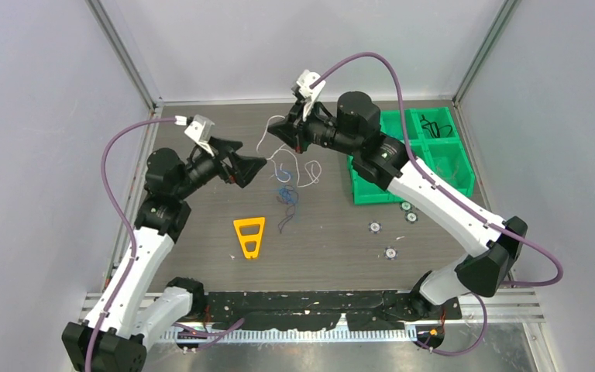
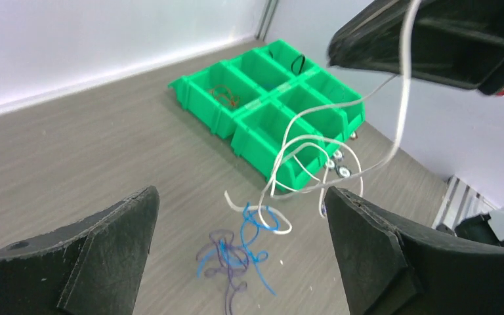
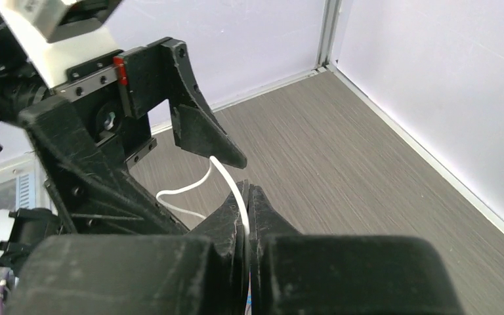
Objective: Untangle the cables
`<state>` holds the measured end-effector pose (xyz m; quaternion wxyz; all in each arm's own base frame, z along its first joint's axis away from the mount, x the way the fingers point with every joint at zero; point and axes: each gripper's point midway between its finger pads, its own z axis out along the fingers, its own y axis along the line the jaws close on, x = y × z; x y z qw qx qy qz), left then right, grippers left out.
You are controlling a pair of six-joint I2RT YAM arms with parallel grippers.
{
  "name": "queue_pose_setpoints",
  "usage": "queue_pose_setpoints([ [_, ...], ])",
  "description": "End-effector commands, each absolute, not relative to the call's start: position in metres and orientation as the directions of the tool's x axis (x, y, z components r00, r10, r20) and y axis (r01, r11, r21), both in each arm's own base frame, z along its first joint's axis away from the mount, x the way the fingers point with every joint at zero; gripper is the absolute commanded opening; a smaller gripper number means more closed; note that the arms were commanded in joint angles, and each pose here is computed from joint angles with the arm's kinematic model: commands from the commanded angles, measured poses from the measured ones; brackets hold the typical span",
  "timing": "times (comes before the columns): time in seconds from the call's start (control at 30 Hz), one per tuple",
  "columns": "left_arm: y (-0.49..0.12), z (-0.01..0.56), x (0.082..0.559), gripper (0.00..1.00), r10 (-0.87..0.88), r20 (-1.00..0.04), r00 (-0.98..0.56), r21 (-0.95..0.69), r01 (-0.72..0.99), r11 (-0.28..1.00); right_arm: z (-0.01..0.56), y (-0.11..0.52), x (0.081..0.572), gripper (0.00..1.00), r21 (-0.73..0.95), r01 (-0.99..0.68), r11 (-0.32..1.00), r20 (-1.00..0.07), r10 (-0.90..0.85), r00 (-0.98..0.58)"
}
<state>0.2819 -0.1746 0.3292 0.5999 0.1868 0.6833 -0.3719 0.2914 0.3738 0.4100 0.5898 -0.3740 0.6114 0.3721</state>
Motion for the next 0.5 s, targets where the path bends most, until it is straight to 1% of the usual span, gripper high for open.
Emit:
queue_pose_setpoints([
  [0.0,-0.184,0.372,0.292,1.0,-0.269,-0.962,-0.05,-0.222,0.719,0.659,0.434,0.375,0.3,0.05,0.058,-0.866,0.497,-0.998,0.052,-0.037],
  [0.03,-0.188,0.374,0.291,1.0,-0.269,-0.963,-0.036,-0.211,0.723,0.658,0.434,0.376,0.301,0.06,0.067,-0.861,0.505,-0.997,0.056,-0.045],
  [0.13,-0.183,0.367,0.309,1.0,-0.262,-0.965,-0.017,-0.213,0.634,0.743,0.444,0.376,0.297,0.05,0.091,-0.866,0.492,-0.995,0.089,-0.055],
  [0.17,-0.174,0.361,0.322,0.99,-0.265,-0.964,-0.024,-0.233,0.56,0.795,0.449,0.376,0.292,0.05,0.106,-0.873,0.476,-0.992,0.108,-0.062],
  [0.23,-0.17,0.353,0.338,1.0,-0.282,-0.958,-0.055,-0.272,0.493,0.826,0.462,0.377,0.283,0.05,0.125,-0.887,0.444,-0.987,0.144,-0.067],
  [0.3,-0.169,0.341,0.352,1.0,-0.26,-0.962,-0.085,-0.27,0.432,0.86,0.48,0.377,0.275,0.05,0.145,-0.901,0.408,-0.979,0.191,-0.071],
  [0.37,-0.169,0.313,0.362,0.99,-0.215,-0.968,-0.13,-0.249,0.387,0.888,0.503,0.375,0.268,0.06,0.15,-0.913,0.38,-0.967,0.247,-0.056],
  [0.47,-0.164,0.255,0.365,0.99,-0.148,-0.962,-0.231,-0.221,0.331,0.918,0.548,0.368,0.261,0.05,0.139,-0.919,0.368,-0.944,0.328,-0.011],
])
